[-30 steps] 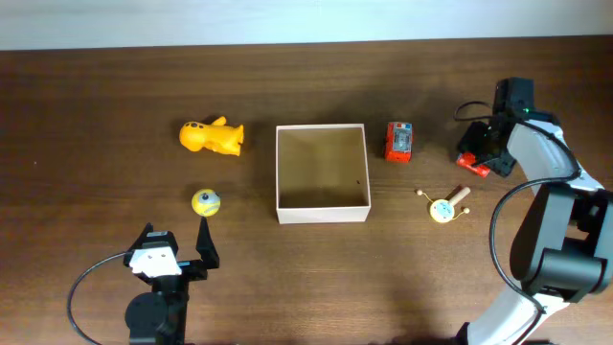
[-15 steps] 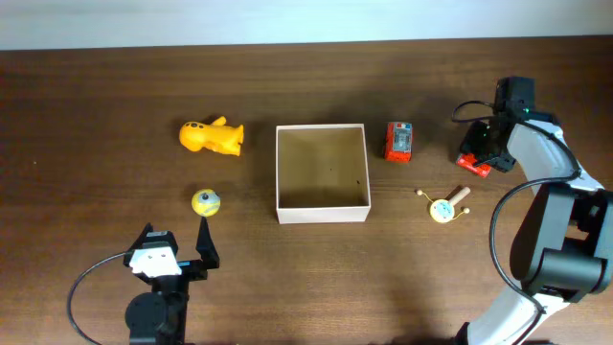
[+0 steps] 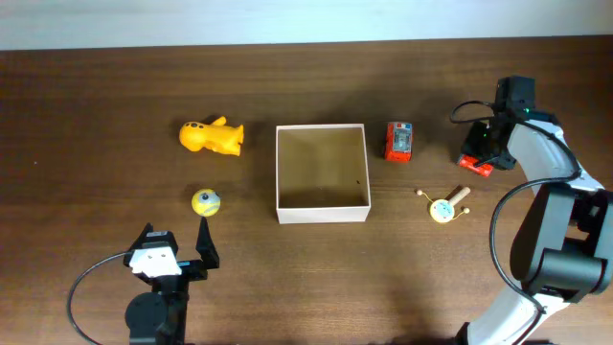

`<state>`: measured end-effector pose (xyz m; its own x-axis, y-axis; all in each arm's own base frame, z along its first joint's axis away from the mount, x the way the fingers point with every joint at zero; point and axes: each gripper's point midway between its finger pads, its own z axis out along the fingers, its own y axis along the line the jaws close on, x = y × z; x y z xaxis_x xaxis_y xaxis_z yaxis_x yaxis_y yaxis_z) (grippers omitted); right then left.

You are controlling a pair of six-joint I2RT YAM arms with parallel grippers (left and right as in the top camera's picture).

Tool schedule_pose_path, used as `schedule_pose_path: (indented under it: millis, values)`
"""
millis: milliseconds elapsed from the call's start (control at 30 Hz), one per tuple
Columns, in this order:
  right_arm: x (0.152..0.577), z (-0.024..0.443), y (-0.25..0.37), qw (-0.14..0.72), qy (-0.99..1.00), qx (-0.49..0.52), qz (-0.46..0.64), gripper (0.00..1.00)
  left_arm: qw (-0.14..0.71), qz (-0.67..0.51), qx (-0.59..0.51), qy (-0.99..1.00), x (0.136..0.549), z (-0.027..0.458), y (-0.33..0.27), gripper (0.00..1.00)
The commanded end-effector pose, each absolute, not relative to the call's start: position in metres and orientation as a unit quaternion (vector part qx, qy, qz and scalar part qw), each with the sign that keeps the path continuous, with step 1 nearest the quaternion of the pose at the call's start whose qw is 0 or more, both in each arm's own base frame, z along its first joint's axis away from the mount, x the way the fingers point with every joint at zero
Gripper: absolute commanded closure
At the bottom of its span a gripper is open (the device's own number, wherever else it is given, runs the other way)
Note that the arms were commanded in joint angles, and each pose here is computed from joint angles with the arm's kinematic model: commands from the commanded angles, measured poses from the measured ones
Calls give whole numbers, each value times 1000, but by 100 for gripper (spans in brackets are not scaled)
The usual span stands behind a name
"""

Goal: Pack container
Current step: 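Lower the right gripper and close it on the red-blue tank truck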

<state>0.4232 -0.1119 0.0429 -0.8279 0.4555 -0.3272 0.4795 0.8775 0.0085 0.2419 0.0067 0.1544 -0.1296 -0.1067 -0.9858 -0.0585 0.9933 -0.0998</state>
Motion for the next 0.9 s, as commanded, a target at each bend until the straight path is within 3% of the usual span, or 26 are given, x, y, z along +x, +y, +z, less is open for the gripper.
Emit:
schedule_pose_path:
  millis: [0, 300, 433, 533, 867]
  values:
    - [426, 43, -115, 163, 955, 246, -39, 50, 657, -22, -54, 752, 242, 153, 6, 1]
    - [428, 44, -116, 167, 954, 246, -39, 48, 657, -22, -54, 752, 242, 153, 6, 1]
    - [433, 45, -117, 177, 952, 246, -39, 33, 657, -22, -54, 752, 242, 153, 6, 1]
    - [436, 46, -117, 184, 951, 246, -38, 28, 657, -22, -54, 752, 242, 153, 6, 1]
    - [438, 34, -118, 179, 952, 246, -39, 28, 657, -22, -54, 752, 242, 153, 6, 1]
